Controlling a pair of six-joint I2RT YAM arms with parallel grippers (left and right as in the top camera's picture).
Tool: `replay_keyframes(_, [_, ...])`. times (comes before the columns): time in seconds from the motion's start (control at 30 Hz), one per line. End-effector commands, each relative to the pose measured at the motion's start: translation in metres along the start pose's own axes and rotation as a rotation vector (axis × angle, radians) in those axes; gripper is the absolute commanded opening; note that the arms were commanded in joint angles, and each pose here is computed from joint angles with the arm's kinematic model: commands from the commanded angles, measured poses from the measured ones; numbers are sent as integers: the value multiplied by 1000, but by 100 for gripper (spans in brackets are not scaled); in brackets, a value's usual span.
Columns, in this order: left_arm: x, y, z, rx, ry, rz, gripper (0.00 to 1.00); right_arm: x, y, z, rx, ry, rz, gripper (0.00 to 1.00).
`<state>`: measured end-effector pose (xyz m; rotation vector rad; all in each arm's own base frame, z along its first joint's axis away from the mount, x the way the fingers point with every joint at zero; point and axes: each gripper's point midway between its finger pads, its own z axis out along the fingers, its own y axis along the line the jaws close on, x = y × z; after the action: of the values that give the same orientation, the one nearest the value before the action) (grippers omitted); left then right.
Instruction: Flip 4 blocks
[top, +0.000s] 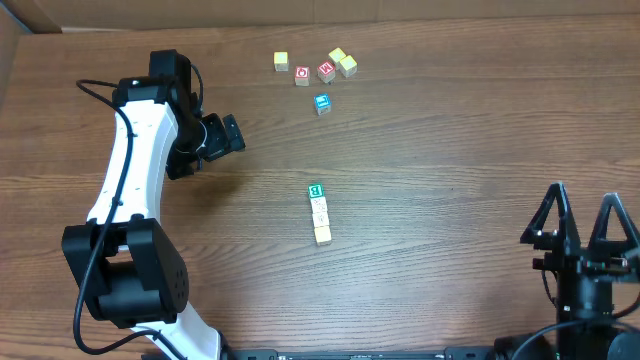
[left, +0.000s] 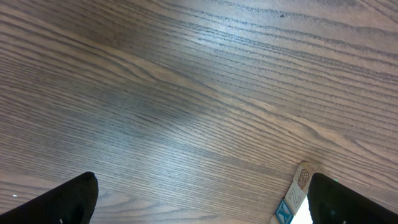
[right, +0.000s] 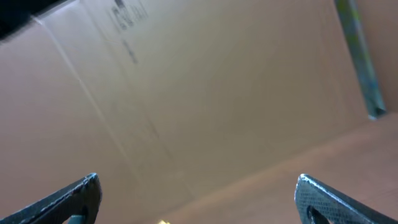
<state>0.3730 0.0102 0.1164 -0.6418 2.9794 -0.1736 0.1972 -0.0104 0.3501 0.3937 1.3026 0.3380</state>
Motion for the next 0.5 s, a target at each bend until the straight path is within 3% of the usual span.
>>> replay_keyframes(0.0, [-1,-2,-5,3,-17,19,100,-3,8,-7,-105,-107,11,100])
replay_keyframes(0.23, [-1,-2,-5,3,-17,19,100,-27,21,-17,-249,-372,55,100])
replay_keyframes(0.47, [-1,-2,-5,3,-17,19,100,20,7,-5,-252,-299,39,100])
